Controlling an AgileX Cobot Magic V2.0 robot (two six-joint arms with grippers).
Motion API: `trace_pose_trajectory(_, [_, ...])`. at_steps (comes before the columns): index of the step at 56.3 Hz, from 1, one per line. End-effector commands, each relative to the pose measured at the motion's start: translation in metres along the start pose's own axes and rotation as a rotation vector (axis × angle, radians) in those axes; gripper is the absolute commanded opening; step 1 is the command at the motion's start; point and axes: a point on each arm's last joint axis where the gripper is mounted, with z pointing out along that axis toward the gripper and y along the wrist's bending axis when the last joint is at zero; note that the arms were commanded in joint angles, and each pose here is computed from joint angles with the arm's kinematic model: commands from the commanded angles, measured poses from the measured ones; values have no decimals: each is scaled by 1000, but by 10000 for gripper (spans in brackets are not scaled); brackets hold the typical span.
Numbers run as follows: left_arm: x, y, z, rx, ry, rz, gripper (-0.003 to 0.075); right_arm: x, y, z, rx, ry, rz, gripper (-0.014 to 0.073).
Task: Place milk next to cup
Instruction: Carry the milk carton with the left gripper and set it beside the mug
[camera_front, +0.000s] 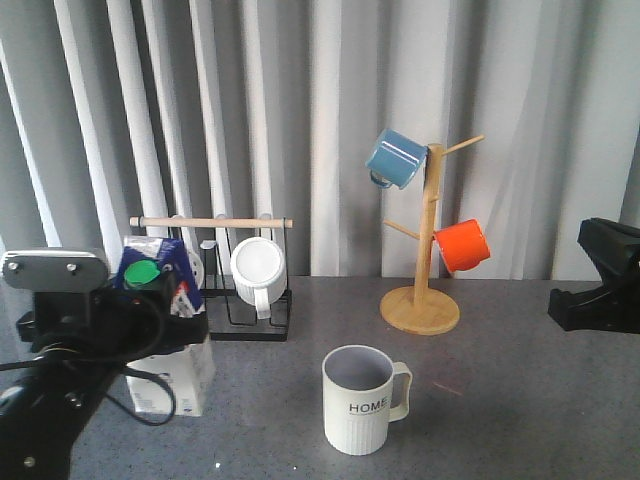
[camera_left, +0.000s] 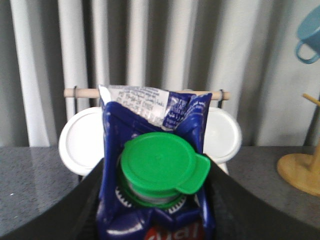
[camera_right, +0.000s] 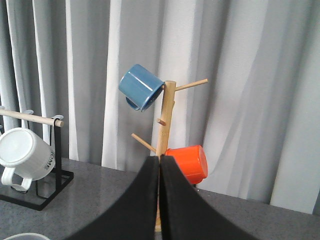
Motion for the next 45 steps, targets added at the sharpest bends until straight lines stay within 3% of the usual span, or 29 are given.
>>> trace_pose_trajectory(1, [-36,-23,-4,-44,-168,-53,55,-22,-2,-5,5,-121,-12,-8])
trace_pose_trajectory(9, [-40,-52,11,-53,-122,-140,56,-22,-2,-5,5,-122,-12,-8])
trace_pose_trajectory(26, [-16,-105,32,9,8,-54,56,-22,-2,-5,5,-121,-12,-8])
trace_pose_trajectory(45, [-10,-116,28,13,19,-59,56,-22,-2,-5,5,-121,-12,-8])
